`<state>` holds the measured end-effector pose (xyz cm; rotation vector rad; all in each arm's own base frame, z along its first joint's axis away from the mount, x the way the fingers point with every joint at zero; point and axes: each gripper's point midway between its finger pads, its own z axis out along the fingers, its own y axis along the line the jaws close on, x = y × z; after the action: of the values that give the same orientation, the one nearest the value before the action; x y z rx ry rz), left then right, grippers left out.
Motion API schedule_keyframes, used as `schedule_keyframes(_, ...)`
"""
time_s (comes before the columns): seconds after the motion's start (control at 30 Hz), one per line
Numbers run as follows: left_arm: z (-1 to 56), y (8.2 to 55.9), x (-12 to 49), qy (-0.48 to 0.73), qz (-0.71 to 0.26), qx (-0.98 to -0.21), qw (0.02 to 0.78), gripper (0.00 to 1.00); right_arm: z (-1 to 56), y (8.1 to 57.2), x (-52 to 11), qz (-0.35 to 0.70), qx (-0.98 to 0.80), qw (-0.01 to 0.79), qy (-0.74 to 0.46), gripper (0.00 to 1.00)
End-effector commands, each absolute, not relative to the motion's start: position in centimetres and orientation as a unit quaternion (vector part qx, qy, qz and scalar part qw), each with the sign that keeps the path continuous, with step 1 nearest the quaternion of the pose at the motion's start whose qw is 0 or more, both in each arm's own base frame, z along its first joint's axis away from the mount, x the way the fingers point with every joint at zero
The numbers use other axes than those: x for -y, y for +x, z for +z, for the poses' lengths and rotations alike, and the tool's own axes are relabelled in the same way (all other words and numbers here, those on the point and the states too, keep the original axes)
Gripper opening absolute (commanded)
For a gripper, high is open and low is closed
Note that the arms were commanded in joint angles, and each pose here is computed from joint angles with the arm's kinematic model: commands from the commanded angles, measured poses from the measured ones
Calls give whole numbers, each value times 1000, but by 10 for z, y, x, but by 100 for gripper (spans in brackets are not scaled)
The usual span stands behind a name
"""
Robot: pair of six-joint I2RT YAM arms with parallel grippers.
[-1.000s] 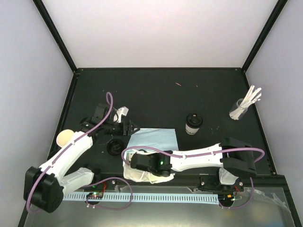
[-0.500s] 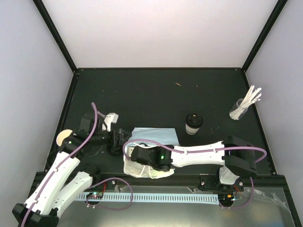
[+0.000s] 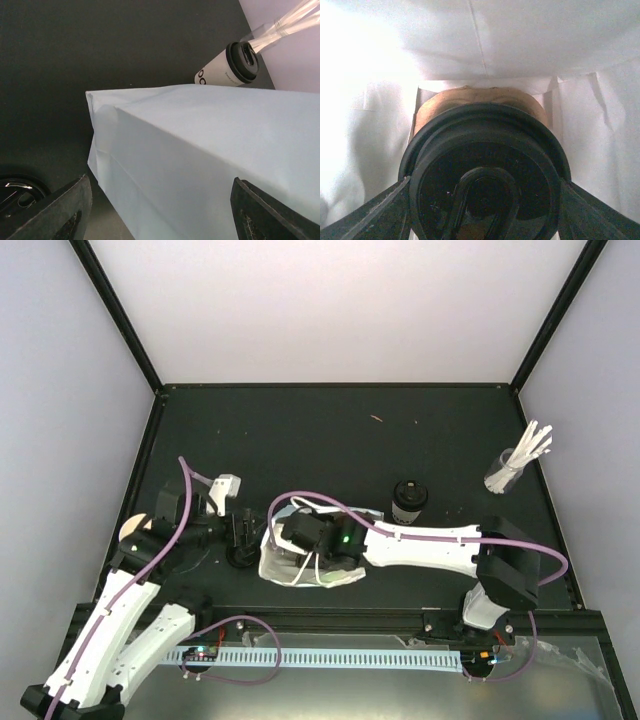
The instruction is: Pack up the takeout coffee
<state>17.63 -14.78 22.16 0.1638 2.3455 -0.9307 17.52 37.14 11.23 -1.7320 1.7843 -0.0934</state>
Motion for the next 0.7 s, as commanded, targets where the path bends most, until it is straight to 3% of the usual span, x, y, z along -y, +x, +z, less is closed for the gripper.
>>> schedule_keyframes(0.0,237,173,147,71,-352,-880,312,78,75,173,-343,-17,-702,221,-677,48)
schedule_keyframes(0.67,276,172,165,119,-408,-837,344,79,81,203,-333,-6,-728,209,-652,48)
